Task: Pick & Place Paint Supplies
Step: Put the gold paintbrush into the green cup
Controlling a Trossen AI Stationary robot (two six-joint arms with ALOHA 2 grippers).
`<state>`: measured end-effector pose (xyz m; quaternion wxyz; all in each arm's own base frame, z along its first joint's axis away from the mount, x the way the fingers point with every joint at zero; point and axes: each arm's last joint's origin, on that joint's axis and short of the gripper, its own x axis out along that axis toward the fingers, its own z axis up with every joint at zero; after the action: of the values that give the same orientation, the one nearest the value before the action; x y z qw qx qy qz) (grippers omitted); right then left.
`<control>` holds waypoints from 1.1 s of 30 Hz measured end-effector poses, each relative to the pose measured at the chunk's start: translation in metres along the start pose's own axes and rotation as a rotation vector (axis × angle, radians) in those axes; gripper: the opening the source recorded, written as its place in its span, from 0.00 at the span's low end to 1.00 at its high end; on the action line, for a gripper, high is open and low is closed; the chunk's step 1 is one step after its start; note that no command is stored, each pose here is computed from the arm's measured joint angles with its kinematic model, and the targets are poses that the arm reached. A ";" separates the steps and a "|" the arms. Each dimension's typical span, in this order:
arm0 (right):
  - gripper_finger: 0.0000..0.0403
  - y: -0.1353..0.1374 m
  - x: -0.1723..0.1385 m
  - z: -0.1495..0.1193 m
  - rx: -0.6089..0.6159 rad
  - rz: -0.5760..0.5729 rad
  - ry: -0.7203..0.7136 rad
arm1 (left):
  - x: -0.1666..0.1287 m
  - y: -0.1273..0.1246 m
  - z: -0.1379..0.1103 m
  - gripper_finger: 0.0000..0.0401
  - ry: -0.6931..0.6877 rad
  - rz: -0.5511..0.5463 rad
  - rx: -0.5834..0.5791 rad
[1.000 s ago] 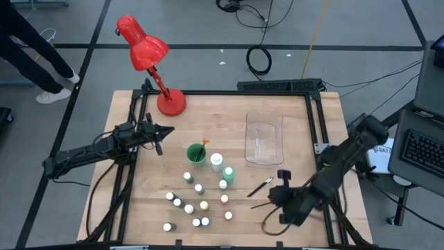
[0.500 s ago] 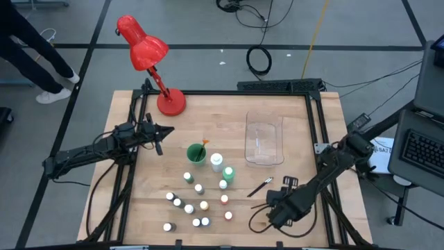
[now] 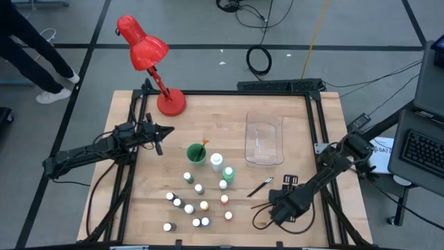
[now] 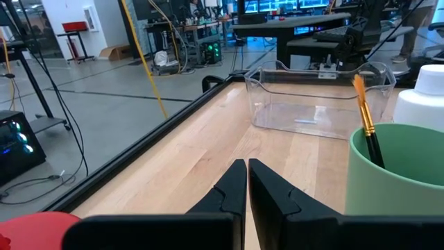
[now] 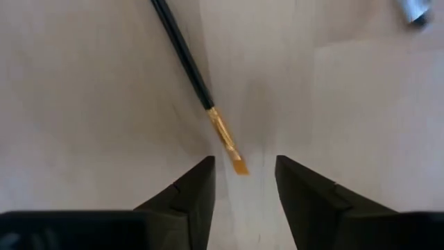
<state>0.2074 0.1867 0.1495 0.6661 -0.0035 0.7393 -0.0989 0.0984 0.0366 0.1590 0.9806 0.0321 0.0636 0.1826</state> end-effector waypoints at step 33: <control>0.00 0.009 -0.023 0.002 -0.004 0.085 0.081 | 0.000 0.000 0.000 0.05 0.000 0.002 0.008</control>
<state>0.2133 0.1983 0.1706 0.6392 0.0307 0.7653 -0.0691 0.0984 0.0366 0.1589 0.9803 0.0363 0.0644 0.1833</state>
